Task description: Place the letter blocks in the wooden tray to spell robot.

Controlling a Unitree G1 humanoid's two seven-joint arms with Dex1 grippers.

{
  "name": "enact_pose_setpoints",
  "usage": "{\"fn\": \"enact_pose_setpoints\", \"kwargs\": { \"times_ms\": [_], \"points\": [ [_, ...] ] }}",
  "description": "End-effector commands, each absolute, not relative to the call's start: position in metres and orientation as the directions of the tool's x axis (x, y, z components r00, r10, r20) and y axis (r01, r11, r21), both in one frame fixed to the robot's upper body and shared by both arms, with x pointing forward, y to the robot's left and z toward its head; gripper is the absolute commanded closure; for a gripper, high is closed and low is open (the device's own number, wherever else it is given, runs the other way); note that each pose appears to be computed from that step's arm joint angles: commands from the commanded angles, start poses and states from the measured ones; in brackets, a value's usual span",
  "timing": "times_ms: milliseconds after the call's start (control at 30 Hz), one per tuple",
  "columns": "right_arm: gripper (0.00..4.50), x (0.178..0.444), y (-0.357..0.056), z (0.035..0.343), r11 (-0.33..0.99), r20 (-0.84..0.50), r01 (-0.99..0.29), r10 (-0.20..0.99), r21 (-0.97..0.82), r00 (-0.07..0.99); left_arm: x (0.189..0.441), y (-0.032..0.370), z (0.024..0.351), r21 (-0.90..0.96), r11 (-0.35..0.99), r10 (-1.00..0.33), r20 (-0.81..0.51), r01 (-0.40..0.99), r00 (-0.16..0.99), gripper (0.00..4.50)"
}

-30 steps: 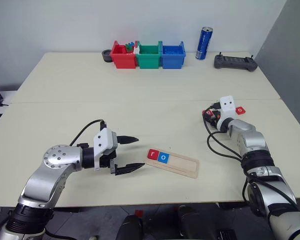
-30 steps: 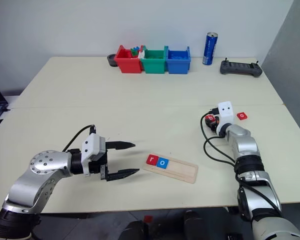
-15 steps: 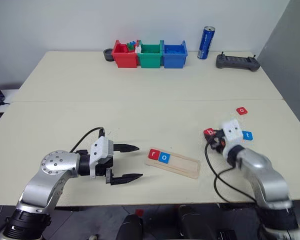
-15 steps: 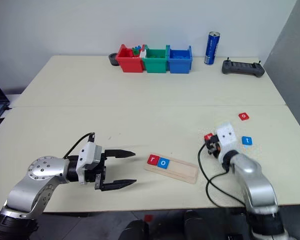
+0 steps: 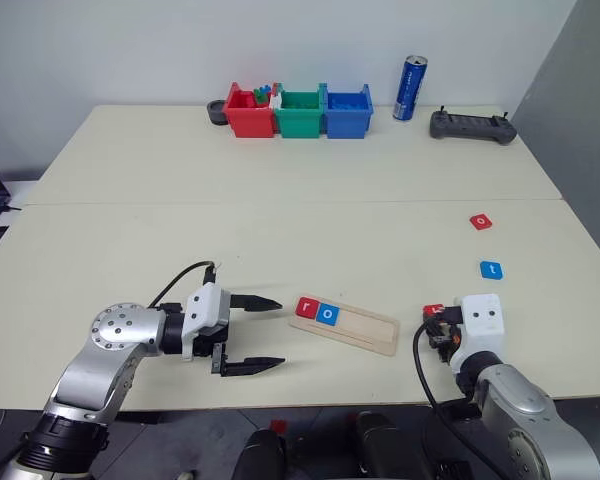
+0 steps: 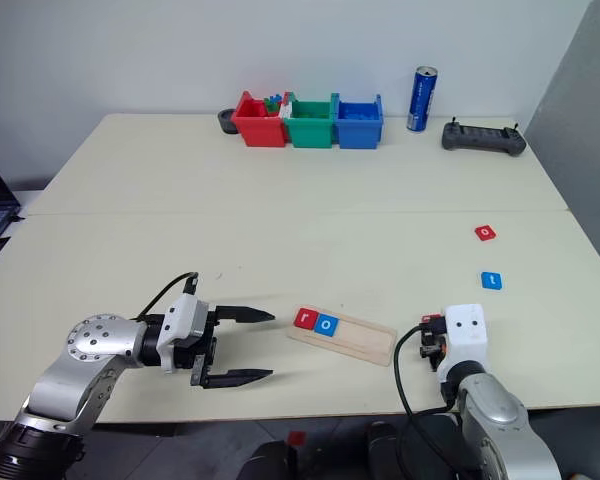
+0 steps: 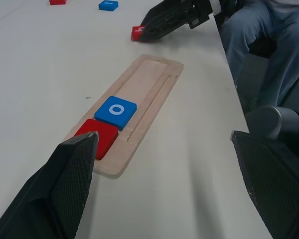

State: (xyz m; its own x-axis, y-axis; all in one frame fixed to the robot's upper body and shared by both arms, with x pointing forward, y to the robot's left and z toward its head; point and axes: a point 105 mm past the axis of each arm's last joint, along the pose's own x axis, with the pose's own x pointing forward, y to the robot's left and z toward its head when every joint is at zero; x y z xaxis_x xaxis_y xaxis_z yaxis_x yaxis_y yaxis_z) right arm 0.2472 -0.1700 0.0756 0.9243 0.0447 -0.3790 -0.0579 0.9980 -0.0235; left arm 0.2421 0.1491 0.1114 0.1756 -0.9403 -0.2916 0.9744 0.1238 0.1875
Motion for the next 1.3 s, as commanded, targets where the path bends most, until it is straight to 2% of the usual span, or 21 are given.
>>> {"fn": "enact_pose_setpoints", "kwargs": {
  "times_ms": [33,133,333,433,500,633,767,900,1200,1300],
  "points": [
    [1.03,0.250,-0.172,0.089,0.999,-0.317,-0.046,0.042,-0.006,0.947,0.240,0.146,0.115,0.220,0.110,-0.944,-0.281,0.969,0.171,0.00],
    [0.02,0.252,-0.172,0.100,0.998,-0.273,-0.058,0.057,0.006,0.960,0.240,0.145,0.115,0.224,0.117,-0.944,-0.278,0.968,0.178,0.00],
    [0.02,0.260,-0.182,0.128,0.990,-0.178,-0.140,0.136,-0.010,0.975,0.242,0.143,0.118,0.227,0.133,-0.945,-0.265,0.965,0.193,0.00],
    [0.02,0.260,-0.175,0.136,0.941,-0.192,-0.333,0.317,-0.055,0.929,0.243,0.142,0.118,0.229,0.134,-0.945,-0.265,0.964,0.194,0.00],
    [0.02,0.256,-0.169,0.139,0.867,-0.231,-0.485,0.451,-0.118,0.862,0.244,0.141,0.119,0.234,0.135,-0.944,-0.265,0.963,0.197,0.00],
    [0.02,0.249,-0.173,0.138,0.667,-0.380,-0.699,0.596,-0.257,0.708,0.245,0.138,0.119,0.238,0.132,-0.945,-0.263,0.962,0.195,0.00],
    [0.02,0.252,-0.183,0.135,0.529,-0.486,-0.796,0.634,-0.295,0.601,0.245,0.132,0.119,0.240,0.126,-0.947,-0.259,0.963,0.188,0.00],
    [0.02,0.270,-0.197,0.126,0.434,-0.571,-0.853,0.637,-0.289,0.518,0.246,0.128,0.120,0.243,0.121,-0.950,-0.254,0.963,0.183,0.00],
    [0.02,0.283,-0.205,0.107,0.271,-0.692,-0.937,0.634,-0.221,0.346,0.243,0.130,0.127,0.252,0.117,-0.949,-0.257,0.960,0.183,0.00],
    [0.02,0.283,-0.205,0.104,0.245,-0.704,-0.947,0.636,-0.206,0.317,0.243,0.130,0.128,0.253,0.120,-0.948,-0.258,0.960,0.186,0.00]
  ]
}}
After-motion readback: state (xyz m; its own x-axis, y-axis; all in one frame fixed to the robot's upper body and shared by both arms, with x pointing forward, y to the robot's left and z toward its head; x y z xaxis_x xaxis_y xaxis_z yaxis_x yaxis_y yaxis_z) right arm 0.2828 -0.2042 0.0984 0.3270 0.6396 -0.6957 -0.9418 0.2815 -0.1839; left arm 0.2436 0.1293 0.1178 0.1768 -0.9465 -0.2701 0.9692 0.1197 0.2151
